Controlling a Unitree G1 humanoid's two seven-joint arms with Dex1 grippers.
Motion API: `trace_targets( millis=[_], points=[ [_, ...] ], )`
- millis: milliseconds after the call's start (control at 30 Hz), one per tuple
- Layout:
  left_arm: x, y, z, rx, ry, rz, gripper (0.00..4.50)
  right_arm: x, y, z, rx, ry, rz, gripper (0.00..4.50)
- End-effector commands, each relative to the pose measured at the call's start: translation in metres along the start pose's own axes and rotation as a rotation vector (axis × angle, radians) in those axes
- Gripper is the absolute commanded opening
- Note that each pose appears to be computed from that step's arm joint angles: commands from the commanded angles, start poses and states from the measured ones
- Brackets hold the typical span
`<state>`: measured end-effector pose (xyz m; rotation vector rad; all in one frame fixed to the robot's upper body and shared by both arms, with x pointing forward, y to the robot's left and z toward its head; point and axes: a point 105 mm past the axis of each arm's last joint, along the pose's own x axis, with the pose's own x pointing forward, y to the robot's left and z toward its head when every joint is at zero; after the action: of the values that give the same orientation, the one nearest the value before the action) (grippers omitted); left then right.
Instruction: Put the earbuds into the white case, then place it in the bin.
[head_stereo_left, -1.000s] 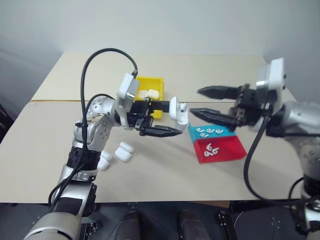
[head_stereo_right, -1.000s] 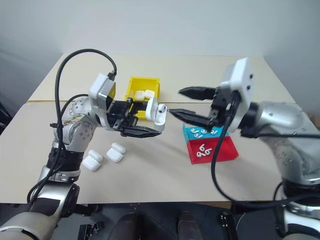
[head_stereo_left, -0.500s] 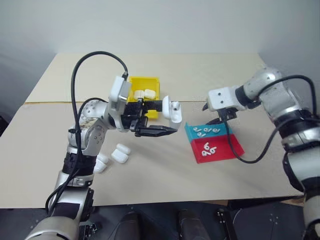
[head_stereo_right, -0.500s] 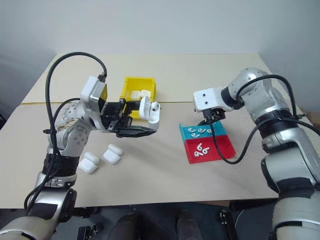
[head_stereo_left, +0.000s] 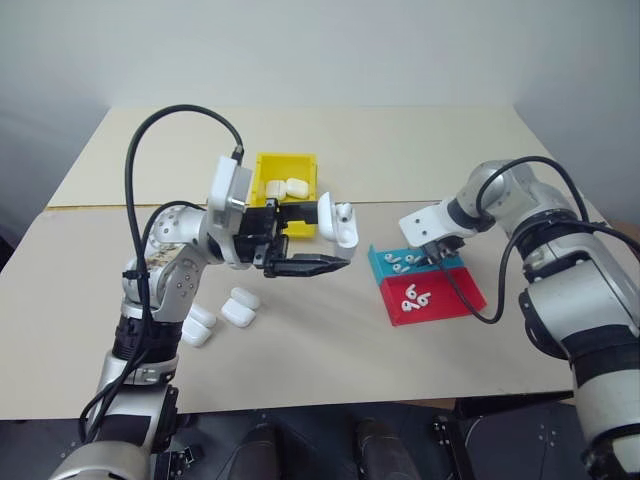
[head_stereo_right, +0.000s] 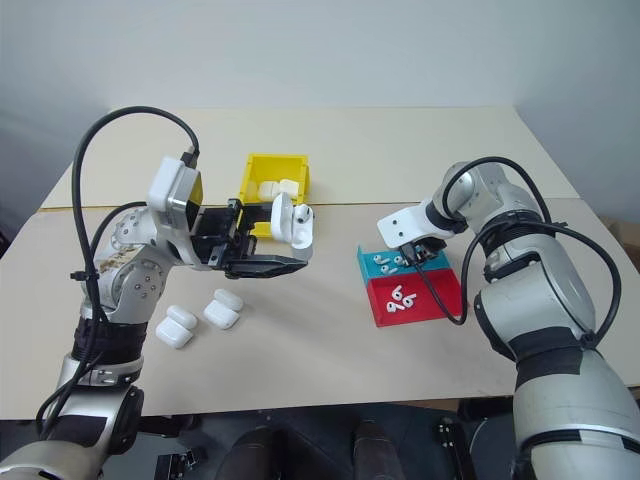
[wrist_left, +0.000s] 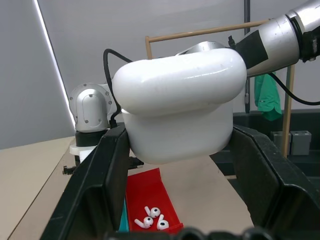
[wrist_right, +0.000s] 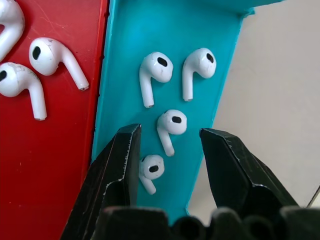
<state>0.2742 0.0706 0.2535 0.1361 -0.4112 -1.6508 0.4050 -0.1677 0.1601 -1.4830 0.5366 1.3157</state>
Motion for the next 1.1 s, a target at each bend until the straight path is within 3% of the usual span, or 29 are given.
trace_targets(
  millis=[33, 700, 800, 900, 1100],
  points=[
    [-0.001, -0.003, 0.011, 0.047, -0.009, 0.009, 2.76, -0.008, -0.012, 0.001, -0.023, 0.021, -0.065, 2.3],
    [-0.005, -0.007, 0.013, 0.054, 0.007, 0.039, 2.76, 0.012, -0.004, 0.0, -0.026, 0.024, -0.054, 2.3],
    [-0.006, -0.007, 0.013, 0.053, 0.008, 0.044, 2.76, 0.012, -0.002, 0.0, -0.02, 0.021, -0.036, 1.66],
    [-0.006, -0.007, 0.013, 0.053, 0.009, 0.047, 2.76, 0.012, -0.001, 0.0, -0.012, 0.018, -0.03, 0.68],
    [-0.006, -0.006, 0.013, 0.048, 0.007, 0.041, 2.76, 0.006, -0.008, -0.001, 0.038, -0.01, -0.091, 0.61]
  ],
)
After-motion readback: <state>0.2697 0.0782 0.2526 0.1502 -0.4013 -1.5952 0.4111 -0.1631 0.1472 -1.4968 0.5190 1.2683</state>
